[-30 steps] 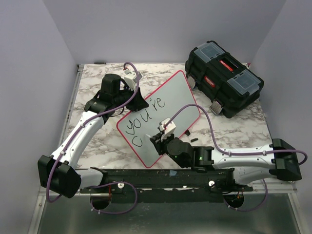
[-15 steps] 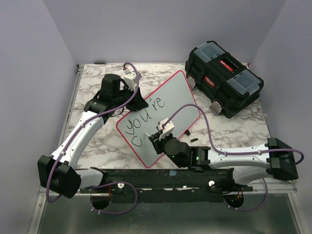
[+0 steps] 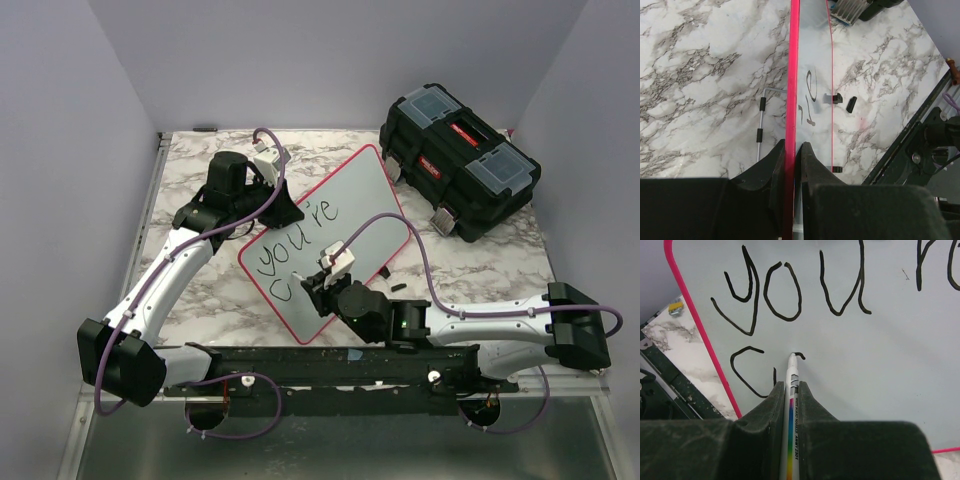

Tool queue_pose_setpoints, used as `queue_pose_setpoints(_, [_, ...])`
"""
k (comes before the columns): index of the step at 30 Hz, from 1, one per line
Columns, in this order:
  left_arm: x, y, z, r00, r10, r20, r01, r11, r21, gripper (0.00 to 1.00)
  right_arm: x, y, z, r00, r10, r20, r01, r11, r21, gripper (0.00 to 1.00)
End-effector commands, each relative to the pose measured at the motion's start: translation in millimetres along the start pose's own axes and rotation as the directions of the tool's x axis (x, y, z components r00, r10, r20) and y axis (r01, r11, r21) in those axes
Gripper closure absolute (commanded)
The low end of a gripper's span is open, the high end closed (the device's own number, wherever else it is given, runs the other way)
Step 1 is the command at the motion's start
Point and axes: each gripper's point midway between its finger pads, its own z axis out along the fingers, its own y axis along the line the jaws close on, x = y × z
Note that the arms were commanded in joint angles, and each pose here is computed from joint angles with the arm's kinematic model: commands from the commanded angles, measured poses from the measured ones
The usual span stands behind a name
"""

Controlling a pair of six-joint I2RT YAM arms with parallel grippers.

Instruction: Write a sentence on the whiteboard

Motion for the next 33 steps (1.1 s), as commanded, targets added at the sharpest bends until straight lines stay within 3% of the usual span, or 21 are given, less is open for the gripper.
queue_pose_setpoints(1, [28,12,1,0.994,0.055,-0.09,-0.06,0.997,-0.057,1.0,4,13,5,1.0,0.004,-0.02,-0.005,0.999,-0.053,0.99])
queue_pose_setpoints(16, [29,12,1,0.994,0.057,-0.092,-0.063,0.996,-0.057,1.0,33,3,-6,0.996,-0.013,-0.094,0.007,0.998,-0.065,0.99])
queue_pose_setpoints(33, [30,12,2,0.994,0.058,-0.096,-0.064,0.996,-0.059,1.0,28,-14,-6,0.997,-0.016,-0.075,0.018,0.999,0.027,0.99])
